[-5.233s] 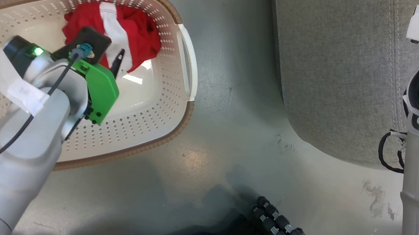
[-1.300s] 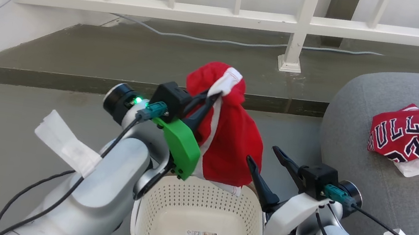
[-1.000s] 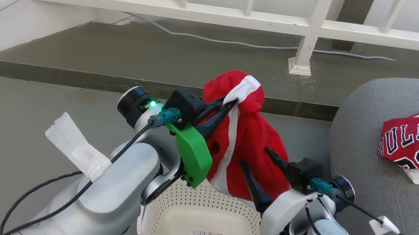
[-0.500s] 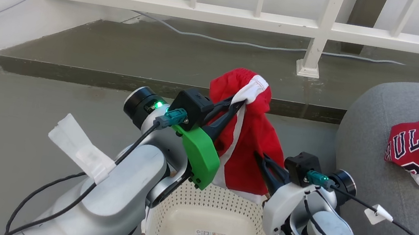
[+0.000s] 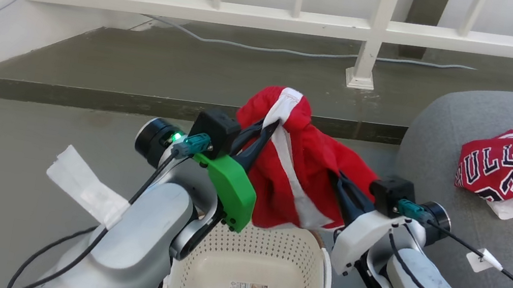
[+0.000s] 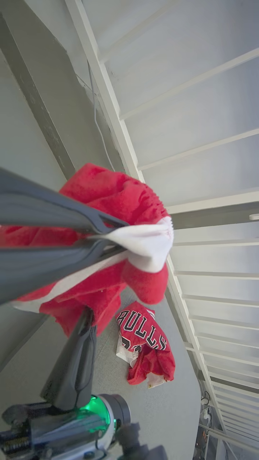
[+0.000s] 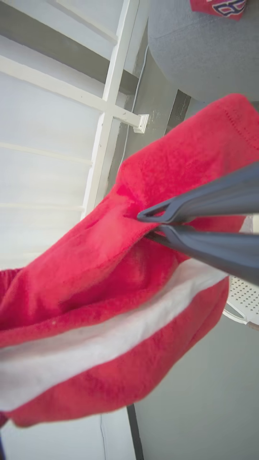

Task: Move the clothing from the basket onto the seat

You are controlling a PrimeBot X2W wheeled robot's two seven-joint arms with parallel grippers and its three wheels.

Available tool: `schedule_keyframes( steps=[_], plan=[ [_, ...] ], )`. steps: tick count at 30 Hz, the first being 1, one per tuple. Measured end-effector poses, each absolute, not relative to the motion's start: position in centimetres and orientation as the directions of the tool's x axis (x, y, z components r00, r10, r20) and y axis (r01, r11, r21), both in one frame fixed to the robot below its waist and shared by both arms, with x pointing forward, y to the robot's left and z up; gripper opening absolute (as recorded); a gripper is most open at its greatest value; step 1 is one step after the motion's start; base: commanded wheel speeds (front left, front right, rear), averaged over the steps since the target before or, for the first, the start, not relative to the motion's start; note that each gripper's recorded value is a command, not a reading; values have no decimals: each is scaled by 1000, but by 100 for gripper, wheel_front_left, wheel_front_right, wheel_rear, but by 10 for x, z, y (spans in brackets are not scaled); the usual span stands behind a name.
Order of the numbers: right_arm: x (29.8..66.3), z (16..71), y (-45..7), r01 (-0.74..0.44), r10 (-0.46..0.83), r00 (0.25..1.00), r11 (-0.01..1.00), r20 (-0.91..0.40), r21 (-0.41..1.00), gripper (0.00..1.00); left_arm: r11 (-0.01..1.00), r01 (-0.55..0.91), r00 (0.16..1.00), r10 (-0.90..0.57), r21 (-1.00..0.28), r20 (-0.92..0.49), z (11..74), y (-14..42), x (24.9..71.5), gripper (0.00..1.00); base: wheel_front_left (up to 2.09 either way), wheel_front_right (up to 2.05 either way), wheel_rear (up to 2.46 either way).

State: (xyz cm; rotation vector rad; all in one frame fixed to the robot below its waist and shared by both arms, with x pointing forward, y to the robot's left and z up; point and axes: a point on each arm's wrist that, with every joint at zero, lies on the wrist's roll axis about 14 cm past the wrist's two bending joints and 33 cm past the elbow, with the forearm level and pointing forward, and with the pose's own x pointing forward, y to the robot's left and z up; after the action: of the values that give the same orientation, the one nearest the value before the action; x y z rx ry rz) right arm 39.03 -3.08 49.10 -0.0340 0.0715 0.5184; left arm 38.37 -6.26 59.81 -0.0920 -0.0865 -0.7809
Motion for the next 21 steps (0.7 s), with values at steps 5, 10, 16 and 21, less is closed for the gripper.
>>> schedule_keyframes(
  steps=[5, 10, 16, 21],
  plan=[
    [396, 500, -51, -429, 428, 903, 903, -41, 0, 0, 720, 688, 726, -681, -94, 102, 588, -61, 386, 100, 0, 0, 0],
    [405, 516, -80, -347, 347, 938, 938, 9, -7, 0, 698, 703, 710, -698, -134, 89, 580, -71, 381, 100, 0, 0, 0],
    [409, 539, -128, -223, 225, 971, 974, 79, -33, 0, 655, 741, 670, -736, -149, 95, 574, -88, 371, 100, 0, 0, 0],
    [407, 554, -163, -135, 140, 982, 990, 126, -50, 0, 596, 788, 613, -782, -156, 113, 575, -107, 358, 100, 0, 0, 0]
  ],
)
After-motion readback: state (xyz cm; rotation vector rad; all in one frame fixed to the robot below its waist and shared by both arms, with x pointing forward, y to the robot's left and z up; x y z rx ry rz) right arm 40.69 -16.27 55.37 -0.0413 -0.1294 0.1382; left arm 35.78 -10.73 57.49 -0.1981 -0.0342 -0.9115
